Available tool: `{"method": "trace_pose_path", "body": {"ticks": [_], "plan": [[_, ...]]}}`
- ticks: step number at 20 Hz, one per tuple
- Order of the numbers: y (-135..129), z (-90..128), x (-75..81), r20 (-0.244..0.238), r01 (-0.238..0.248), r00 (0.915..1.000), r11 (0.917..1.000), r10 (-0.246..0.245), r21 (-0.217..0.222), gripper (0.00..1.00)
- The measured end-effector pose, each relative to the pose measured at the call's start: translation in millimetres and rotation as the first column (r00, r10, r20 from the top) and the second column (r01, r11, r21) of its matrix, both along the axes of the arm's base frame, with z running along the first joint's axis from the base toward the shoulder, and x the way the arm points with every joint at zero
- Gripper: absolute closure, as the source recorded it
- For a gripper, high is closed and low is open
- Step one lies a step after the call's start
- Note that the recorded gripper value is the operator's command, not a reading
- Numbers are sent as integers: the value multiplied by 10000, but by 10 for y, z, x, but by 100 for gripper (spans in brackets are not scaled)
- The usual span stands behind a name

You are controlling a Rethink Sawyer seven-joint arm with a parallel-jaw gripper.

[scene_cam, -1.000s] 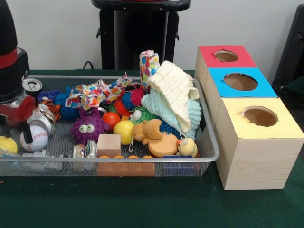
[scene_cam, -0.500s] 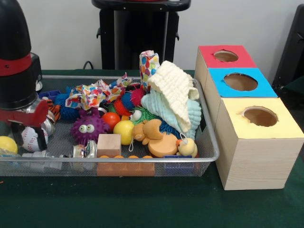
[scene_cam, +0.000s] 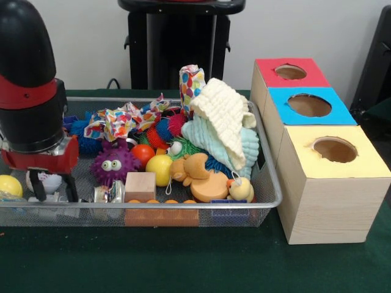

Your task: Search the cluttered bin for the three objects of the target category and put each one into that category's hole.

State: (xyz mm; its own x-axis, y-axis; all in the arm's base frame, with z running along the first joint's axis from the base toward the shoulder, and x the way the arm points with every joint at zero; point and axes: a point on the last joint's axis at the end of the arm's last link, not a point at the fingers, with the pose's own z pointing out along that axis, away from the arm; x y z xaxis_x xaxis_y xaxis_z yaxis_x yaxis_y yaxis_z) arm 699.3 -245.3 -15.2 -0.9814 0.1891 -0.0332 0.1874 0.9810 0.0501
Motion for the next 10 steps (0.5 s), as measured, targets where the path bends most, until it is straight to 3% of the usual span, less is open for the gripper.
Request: {"method": "trace_pose_path", "body": {"ticks": [4,10], "plan": [[-21,-71,19,81,-314,9995,9994,313,115,0],[-134,-49,7,133,-192,9997,9998,191,70,0]]}}
